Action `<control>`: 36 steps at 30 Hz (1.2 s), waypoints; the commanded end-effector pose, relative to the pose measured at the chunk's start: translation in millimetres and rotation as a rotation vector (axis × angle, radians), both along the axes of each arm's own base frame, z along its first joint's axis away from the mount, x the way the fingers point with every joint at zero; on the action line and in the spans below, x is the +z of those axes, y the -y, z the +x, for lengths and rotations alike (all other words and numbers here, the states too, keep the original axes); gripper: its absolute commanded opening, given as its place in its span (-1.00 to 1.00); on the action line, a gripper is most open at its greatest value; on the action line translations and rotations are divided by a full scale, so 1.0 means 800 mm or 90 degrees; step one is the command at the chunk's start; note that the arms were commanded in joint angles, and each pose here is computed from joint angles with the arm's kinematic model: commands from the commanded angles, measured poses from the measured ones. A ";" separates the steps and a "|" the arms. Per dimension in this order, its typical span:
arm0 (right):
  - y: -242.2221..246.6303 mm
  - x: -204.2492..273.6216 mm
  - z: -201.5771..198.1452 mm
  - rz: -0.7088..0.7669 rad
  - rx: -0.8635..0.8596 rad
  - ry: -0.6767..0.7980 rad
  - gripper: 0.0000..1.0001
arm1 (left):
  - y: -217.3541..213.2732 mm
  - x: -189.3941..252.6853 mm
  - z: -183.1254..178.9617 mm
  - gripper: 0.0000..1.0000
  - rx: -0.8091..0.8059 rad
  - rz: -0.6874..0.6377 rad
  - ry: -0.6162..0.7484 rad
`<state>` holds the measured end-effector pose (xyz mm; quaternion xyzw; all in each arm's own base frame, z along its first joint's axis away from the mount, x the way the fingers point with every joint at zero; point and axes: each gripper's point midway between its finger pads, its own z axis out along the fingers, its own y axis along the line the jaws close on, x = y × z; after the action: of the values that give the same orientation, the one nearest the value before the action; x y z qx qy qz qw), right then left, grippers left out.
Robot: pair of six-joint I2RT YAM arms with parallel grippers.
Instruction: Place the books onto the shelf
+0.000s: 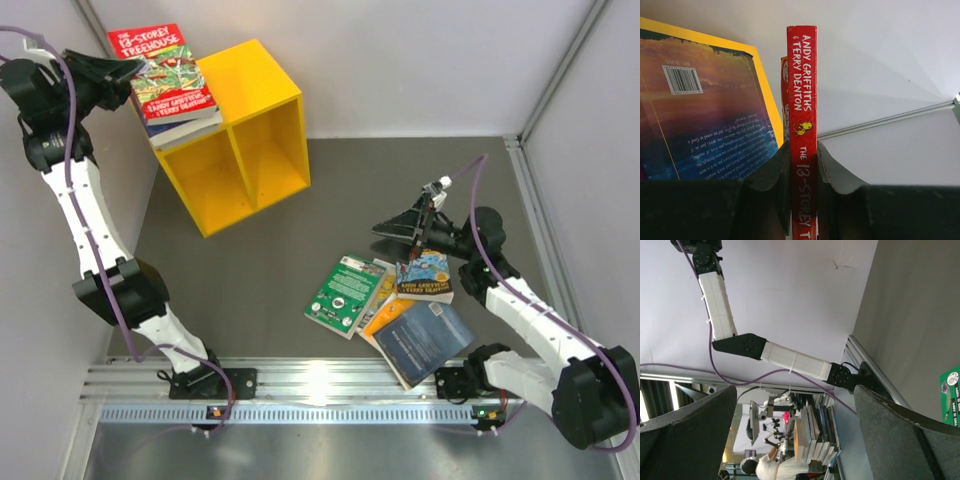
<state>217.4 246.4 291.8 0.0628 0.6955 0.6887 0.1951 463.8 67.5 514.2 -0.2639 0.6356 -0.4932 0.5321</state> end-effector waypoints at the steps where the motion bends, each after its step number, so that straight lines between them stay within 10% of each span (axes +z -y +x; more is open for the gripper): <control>1: 0.003 0.007 -0.001 0.004 0.002 0.032 1.00 | 0.000 0.025 -0.008 -1.00 0.011 0.072 0.042; 15: 0.004 -0.014 -0.005 -0.006 0.002 0.010 0.99 | -0.031 -0.026 0.019 -0.64 0.071 0.106 -0.018; 21: 0.003 -0.014 -0.001 -0.008 -0.001 0.012 0.99 | -0.035 -0.028 0.029 -0.11 0.068 0.098 -0.012; 27: 0.003 -0.017 0.000 -0.010 -0.001 0.009 0.99 | -0.041 -0.019 0.031 0.85 0.088 0.124 -0.002; 36: 0.003 -0.019 -0.001 -0.011 0.001 0.006 0.99 | -0.074 -0.010 0.007 0.97 0.218 0.255 -0.024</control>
<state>215.3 245.4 268.2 0.0799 0.7094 0.6777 0.1763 488.3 115.1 483.8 -0.2804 0.6807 -0.3315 0.5900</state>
